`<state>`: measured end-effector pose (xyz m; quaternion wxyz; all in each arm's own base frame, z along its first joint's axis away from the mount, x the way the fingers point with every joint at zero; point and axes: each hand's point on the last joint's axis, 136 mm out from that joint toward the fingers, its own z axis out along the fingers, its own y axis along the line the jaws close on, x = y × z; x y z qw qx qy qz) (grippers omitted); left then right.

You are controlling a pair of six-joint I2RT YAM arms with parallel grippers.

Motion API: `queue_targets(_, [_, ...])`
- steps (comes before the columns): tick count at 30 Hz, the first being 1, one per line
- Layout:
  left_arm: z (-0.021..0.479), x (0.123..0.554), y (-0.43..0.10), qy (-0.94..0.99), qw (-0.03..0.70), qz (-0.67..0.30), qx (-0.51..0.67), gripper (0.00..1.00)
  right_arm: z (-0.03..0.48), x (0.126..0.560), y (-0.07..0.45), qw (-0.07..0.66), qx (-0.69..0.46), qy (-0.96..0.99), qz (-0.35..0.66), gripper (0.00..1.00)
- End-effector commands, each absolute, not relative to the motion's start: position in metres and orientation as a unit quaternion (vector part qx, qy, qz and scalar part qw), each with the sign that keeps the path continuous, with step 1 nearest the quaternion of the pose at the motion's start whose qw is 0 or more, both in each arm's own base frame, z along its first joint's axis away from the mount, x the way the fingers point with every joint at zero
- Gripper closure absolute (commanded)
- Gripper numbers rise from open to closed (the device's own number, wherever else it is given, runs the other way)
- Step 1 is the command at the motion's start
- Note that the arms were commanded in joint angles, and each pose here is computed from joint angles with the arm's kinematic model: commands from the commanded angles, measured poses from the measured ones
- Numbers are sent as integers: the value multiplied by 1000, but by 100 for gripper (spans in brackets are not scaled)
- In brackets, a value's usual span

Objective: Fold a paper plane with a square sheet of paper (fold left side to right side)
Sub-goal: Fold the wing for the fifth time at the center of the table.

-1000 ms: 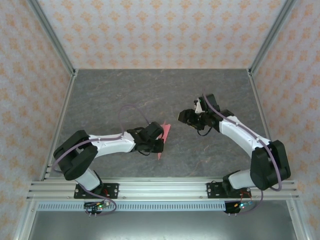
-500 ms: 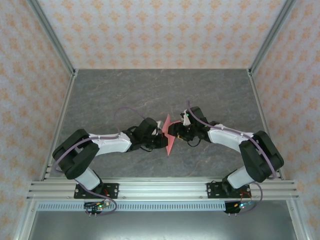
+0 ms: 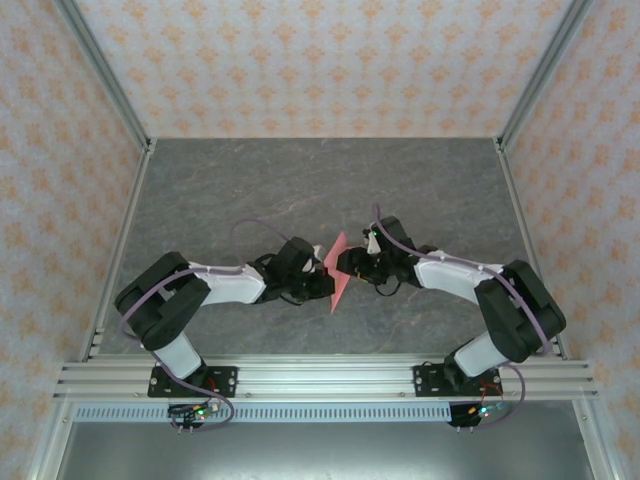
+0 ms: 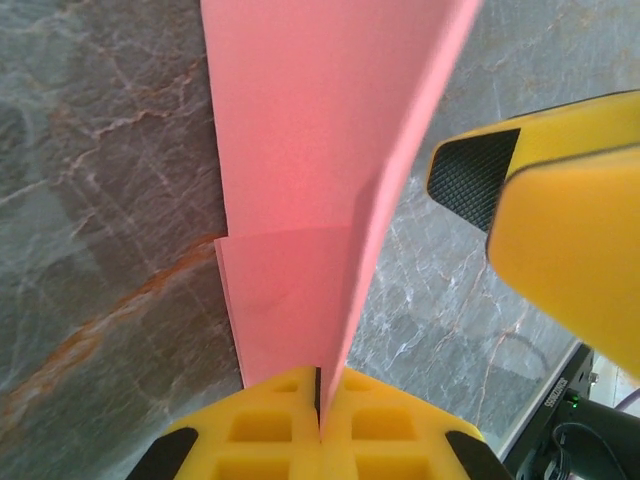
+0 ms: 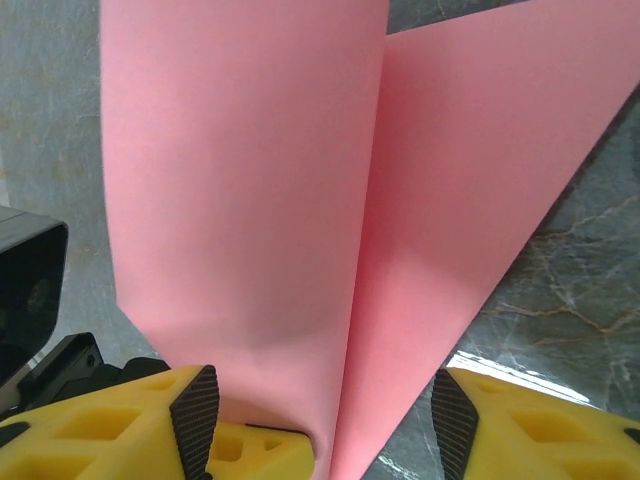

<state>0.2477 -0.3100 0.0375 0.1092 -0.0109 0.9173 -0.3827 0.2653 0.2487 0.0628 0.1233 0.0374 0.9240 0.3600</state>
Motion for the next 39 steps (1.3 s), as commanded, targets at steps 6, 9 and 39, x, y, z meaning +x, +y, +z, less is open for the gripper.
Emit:
queue_targets(6, [38,254,-325,912,94,-399,1,95,63,266,225,140,77,920,359,37])
queue_targets(9, [38,255,-326,913,91,-398,2,95,62,269,219,145,102,907,381,35])
queue_targets(39, [24,250,-342,918,58,-391,22,94,44,280,243,121,102,901,403,47])
